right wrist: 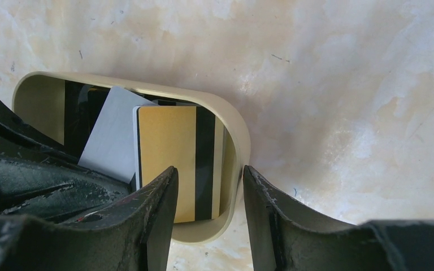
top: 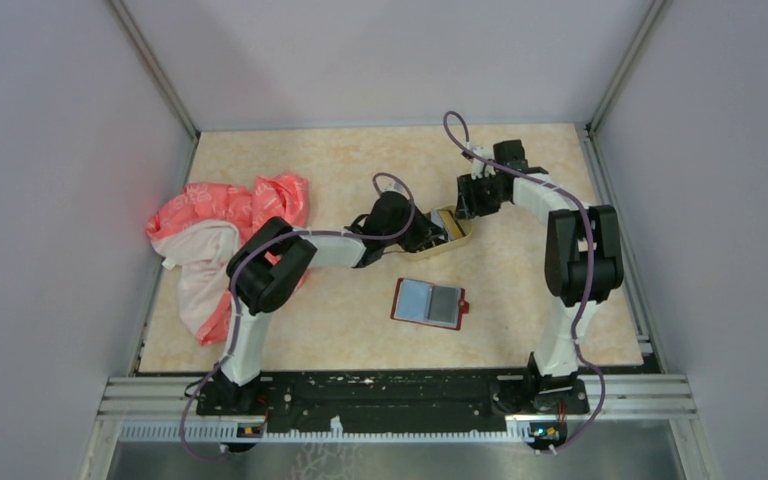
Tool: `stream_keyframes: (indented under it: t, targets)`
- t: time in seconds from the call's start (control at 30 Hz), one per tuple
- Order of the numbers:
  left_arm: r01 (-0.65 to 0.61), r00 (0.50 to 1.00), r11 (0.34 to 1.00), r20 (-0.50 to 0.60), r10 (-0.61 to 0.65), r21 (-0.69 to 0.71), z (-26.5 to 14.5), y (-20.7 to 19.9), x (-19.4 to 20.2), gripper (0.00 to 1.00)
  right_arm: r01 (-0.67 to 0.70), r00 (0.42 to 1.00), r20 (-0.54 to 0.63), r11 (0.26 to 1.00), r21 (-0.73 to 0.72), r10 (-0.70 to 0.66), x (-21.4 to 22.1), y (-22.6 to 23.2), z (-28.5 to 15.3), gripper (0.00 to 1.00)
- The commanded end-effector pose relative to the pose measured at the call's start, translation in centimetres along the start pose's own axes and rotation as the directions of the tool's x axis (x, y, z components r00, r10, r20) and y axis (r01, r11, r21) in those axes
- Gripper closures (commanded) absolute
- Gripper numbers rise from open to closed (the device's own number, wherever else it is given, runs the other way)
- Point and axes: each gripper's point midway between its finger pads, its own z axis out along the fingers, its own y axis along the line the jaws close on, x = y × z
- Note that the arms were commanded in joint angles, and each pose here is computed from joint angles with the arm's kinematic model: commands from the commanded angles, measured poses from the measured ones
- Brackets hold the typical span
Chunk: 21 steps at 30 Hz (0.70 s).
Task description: Put the credit cards into the card holder
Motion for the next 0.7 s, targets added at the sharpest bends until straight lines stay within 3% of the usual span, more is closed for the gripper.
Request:
stream_keyframes:
  t: [0.0,0.07,0.37,0.67]
  targets:
    - [-0.025,0.999,1.0,0.03,0.026,-0.017,-0.6,0.1,-0.9,0.94,0.029,0.998,0.06,0.999,-0.014,-0.028,-2.2,0.5,-1.0,0.54]
    - [-0.037,0.999,0.999,0.036,0.037,-0.02,-0.9,0.1,-1.1,1.0,0.031,0.998,0.063,0.999,-0.016,-0.03,-2.3,0.5,-1.1,0.54]
    - [-0.09,0.995,0.995,0.049,0.092,-0.05,-2.8,0.7,-1.2,1.0,0.053,0.995,0.085,0.998,-0.017,-0.051,-2.8,0.9,-1.9,0.54]
    - [-0.209,0.977,0.977,0.04,0.21,-0.035,-6.4,-0.4,-1.2,1.0,0.162,0.978,0.141,0.985,-0.055,-0.152,-4.2,2.7,-4.4,0.51]
